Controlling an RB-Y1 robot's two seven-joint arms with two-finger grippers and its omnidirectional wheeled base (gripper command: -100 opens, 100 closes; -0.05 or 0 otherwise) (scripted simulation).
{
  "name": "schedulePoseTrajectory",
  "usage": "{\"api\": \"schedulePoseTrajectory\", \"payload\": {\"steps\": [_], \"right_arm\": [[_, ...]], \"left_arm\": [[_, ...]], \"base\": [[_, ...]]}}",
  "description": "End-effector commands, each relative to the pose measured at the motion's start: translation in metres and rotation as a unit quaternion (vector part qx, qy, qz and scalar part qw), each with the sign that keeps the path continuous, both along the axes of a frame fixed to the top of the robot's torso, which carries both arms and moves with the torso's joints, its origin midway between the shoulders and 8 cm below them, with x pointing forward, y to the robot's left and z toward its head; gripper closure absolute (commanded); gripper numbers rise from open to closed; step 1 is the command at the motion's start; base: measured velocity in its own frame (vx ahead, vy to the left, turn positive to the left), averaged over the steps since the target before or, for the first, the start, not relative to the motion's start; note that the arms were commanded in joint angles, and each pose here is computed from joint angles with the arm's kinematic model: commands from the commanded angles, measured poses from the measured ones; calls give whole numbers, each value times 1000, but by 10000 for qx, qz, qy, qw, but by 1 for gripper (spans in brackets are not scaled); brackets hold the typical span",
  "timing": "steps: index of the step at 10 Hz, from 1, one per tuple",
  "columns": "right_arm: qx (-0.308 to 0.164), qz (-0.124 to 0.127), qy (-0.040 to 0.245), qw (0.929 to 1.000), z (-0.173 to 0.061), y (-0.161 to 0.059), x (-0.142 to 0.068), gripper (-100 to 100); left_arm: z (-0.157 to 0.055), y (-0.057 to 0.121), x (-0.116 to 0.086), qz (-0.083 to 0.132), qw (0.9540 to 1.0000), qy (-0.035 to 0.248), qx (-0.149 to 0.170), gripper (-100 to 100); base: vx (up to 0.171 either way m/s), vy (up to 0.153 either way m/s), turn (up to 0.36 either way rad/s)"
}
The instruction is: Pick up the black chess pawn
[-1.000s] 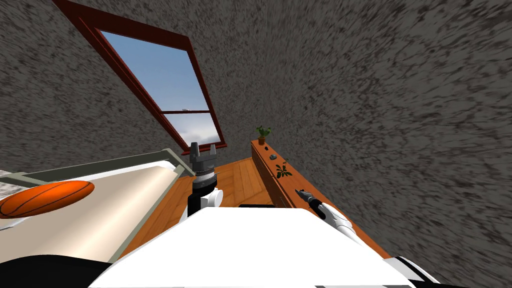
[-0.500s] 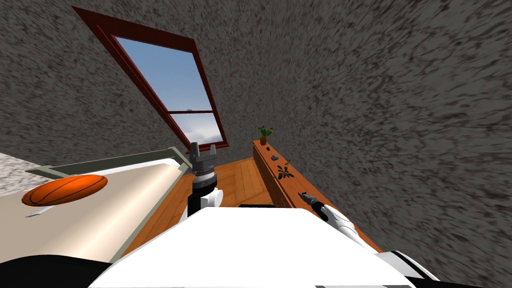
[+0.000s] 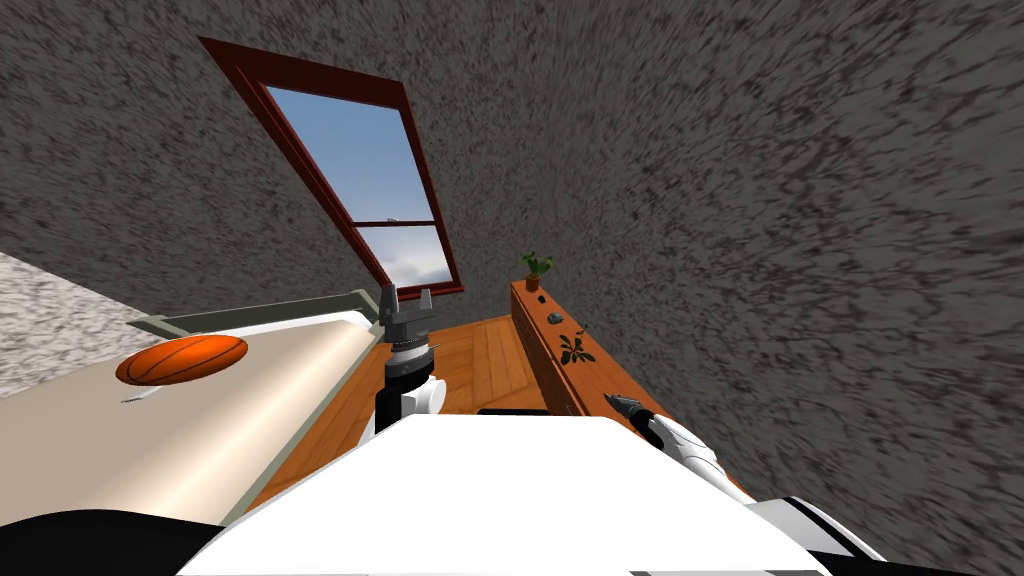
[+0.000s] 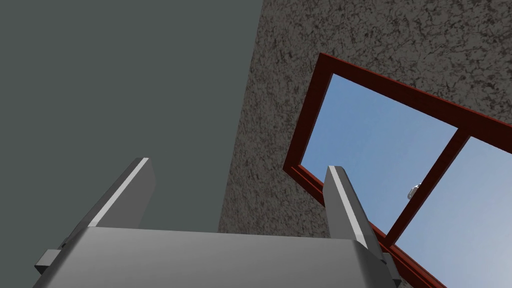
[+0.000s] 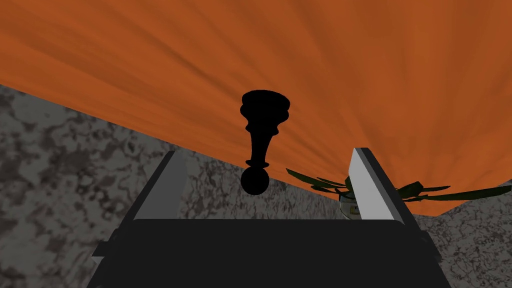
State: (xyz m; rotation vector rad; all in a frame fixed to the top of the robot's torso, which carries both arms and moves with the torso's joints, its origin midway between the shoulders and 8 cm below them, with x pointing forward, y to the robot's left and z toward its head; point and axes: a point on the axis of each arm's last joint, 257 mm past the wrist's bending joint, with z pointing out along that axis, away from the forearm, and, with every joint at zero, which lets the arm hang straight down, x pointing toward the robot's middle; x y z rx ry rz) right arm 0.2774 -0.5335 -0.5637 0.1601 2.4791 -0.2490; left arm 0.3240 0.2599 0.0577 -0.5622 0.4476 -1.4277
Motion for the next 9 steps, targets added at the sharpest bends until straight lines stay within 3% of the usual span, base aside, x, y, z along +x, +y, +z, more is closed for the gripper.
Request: {"api": "schedulePoseTrajectory", "payload": {"steps": [1, 9], "right_arm": [[18, -25, 1, 10000, -3, 1, -9, -100], [71, -252, -19, 9997, -15, 4, -63, -100]], "left_arm": [[0, 0, 0, 0, 10000, 0, 0, 0], [0, 0, 0, 0, 10000, 0, 0, 0]], "base": [[28, -8, 46], [53, -16, 53]]}}
